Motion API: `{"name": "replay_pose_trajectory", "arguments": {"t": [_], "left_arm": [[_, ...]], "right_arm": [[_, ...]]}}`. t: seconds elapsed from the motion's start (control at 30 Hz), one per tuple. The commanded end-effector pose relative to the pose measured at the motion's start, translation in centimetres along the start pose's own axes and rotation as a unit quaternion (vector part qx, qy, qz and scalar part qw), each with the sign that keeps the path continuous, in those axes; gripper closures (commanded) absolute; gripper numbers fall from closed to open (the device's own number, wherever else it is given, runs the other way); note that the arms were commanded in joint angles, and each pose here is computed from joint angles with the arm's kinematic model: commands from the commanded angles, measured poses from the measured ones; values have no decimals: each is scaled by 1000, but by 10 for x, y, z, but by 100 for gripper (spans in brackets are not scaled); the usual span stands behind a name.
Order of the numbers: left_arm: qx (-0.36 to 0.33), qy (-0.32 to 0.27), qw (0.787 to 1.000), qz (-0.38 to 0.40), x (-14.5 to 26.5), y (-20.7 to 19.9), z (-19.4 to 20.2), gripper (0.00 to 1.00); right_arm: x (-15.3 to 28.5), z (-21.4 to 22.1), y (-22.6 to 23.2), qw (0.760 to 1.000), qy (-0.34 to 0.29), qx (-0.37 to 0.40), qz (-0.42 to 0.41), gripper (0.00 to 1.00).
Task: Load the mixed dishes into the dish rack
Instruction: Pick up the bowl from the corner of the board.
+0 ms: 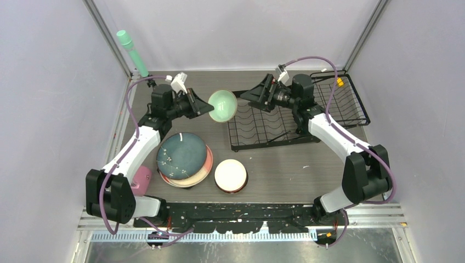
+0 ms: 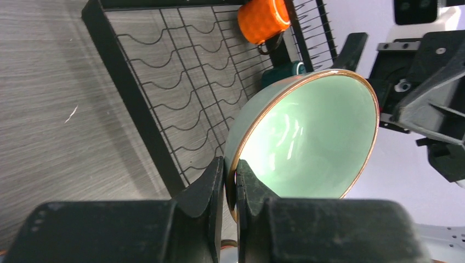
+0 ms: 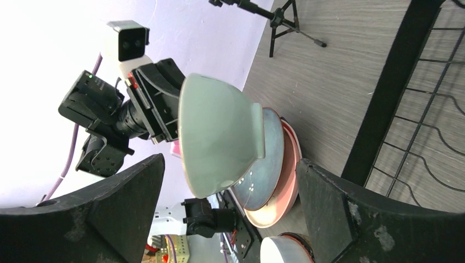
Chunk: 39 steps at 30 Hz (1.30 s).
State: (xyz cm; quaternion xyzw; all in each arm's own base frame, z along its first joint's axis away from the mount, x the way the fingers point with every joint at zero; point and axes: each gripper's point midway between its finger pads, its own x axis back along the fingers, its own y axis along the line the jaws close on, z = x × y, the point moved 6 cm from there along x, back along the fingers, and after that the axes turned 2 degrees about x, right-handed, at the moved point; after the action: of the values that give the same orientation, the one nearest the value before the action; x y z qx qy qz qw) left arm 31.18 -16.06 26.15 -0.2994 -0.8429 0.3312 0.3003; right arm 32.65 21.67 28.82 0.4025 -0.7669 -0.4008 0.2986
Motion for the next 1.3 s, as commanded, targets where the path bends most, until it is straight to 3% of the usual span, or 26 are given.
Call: {"name": "replay_pose_trajectory", "arguments": {"t": [0.0, 0.5, 0.67, 0.87, 1.27], "left_arm": [[-26, -47, 995, 81, 5, -34, -26, 100], [-28, -54, 995, 83, 8, -35, -25, 100], [-28, -59, 994, 87, 8, -35, -26, 100], [-33, -63, 993, 91, 10, -38, -27, 100], [-35, -67, 992, 101, 10, -39, -29, 100]], "right_arm": [[-10, -6, 25, 998, 11, 33, -44, 6], [-17, 7, 49, 991, 40, 52, -115, 6], [-20, 8, 47, 991, 46, 51, -113, 6], [-22, 9, 29, 996, 51, 61, -45, 6], [-27, 12, 38, 992, 66, 53, -92, 5]]}}
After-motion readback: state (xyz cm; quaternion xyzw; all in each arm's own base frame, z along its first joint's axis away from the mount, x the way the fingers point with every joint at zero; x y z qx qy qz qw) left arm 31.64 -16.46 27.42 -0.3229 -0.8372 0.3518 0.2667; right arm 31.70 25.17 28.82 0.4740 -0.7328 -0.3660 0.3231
